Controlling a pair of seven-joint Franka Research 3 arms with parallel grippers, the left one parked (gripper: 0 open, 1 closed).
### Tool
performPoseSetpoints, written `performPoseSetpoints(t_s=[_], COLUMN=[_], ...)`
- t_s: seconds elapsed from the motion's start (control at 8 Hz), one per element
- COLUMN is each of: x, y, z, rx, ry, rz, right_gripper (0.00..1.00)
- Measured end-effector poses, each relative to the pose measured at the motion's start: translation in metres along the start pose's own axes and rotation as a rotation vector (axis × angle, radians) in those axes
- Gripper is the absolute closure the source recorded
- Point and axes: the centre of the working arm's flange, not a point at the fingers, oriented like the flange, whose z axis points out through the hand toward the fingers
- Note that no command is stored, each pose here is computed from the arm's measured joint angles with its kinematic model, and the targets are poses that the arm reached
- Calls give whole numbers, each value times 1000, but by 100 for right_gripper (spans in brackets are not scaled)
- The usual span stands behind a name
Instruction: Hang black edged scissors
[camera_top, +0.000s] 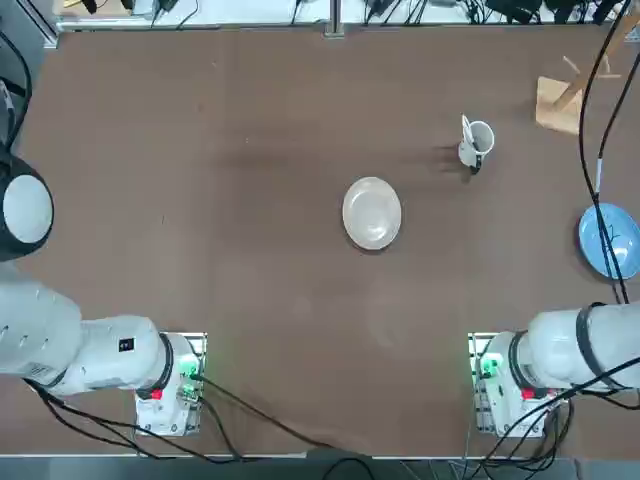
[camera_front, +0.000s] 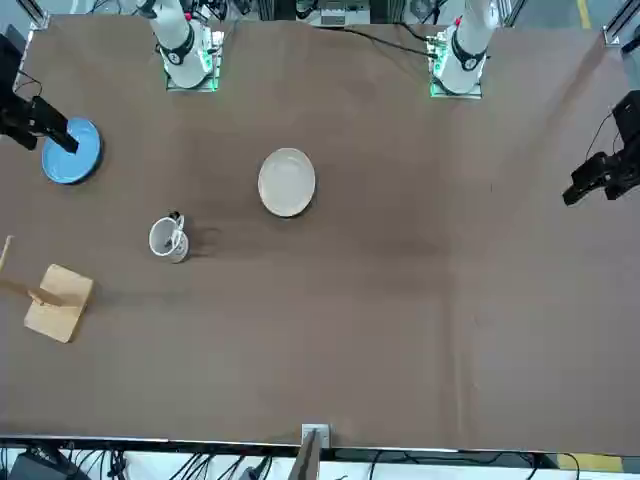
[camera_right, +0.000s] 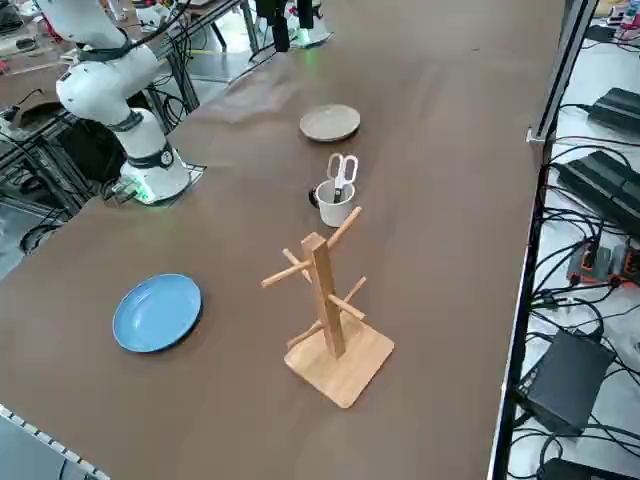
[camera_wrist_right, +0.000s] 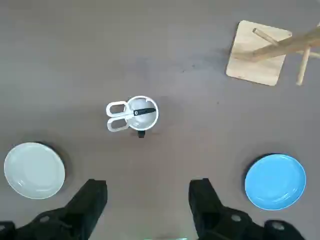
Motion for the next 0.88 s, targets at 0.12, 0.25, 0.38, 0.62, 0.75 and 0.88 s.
performPoseSetpoints(t_s=[0.12, 0.25, 0.38, 0.62, 0.75, 0.88], x=[0, 0, 0, 2, 9, 18], y=[0, -1, -2, -12, -29, -59], z=[0, 0, 0, 5, 16, 38], rx=[0, 1, 2, 6, -1, -31], ry=[0, 0, 0, -8, -19, -29], rz=[0, -1, 2, 14, 1, -12], right_gripper=[0, 0, 0, 0, 0, 0])
